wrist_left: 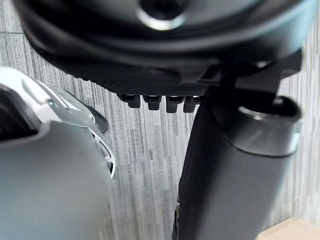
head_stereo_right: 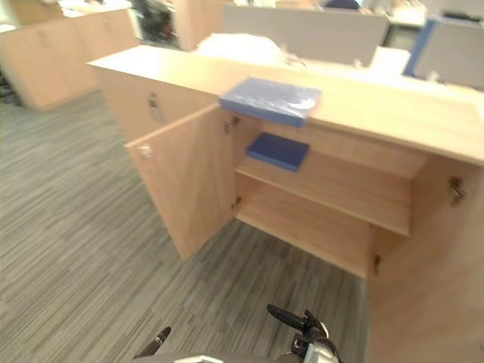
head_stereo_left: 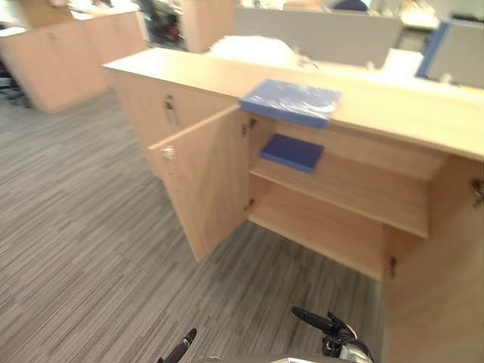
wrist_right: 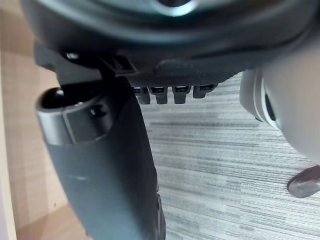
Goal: Walk over to the cabinet, pick up the folder, carry it to the office cabinet, place the folder inside the office cabinet, then close the office cabinet door
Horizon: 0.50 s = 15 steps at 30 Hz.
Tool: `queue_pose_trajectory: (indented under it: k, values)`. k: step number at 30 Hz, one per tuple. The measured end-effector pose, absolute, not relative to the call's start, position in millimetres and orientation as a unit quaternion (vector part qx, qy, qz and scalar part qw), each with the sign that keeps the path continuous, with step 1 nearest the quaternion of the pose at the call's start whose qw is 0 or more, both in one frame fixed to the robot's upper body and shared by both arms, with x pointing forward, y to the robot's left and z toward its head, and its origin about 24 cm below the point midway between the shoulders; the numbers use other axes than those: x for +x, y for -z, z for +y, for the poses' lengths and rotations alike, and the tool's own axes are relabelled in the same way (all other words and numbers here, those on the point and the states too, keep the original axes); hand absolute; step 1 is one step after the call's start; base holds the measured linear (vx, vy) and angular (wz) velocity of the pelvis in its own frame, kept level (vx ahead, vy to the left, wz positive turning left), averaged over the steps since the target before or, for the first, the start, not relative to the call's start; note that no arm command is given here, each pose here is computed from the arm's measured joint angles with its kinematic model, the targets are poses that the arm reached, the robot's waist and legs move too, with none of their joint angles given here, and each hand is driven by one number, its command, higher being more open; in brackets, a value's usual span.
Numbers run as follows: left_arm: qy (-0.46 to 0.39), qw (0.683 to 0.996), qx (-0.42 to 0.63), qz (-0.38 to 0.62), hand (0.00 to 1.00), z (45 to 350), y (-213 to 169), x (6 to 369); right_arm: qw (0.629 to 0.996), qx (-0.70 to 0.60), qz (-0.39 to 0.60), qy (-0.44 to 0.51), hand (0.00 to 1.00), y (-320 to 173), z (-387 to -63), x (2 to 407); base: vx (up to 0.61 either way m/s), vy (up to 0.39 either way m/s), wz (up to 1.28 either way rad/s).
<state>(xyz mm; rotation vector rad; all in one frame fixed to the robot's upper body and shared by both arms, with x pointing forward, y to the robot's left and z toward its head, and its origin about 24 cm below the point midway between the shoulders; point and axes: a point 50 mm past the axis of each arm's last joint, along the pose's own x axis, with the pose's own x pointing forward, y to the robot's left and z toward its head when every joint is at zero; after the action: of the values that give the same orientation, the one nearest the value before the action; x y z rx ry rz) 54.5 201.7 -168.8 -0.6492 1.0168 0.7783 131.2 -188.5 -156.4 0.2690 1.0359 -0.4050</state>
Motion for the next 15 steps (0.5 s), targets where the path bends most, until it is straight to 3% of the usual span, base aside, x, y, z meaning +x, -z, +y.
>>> queue_pose_trajectory:
  k: [6,12,15]
  values:
    - [-0.341,0.766,-0.291,0.461,1.00,200,167,62,0.817,0.145,0.513,0.221,1.00,162,-195,109,0.03,-0.185,-0.37]
    - [-0.396,0.728,-0.308,0.467,1.00,208,169,24,0.796,0.132,0.536,0.247,1.00,167,-206,78,0.11,-0.092,-0.55]
    - [-0.389,0.739,-0.301,0.461,1.00,211,167,31,0.788,0.130,0.549,0.248,1.00,169,-205,74,0.27,0.075,-0.65]
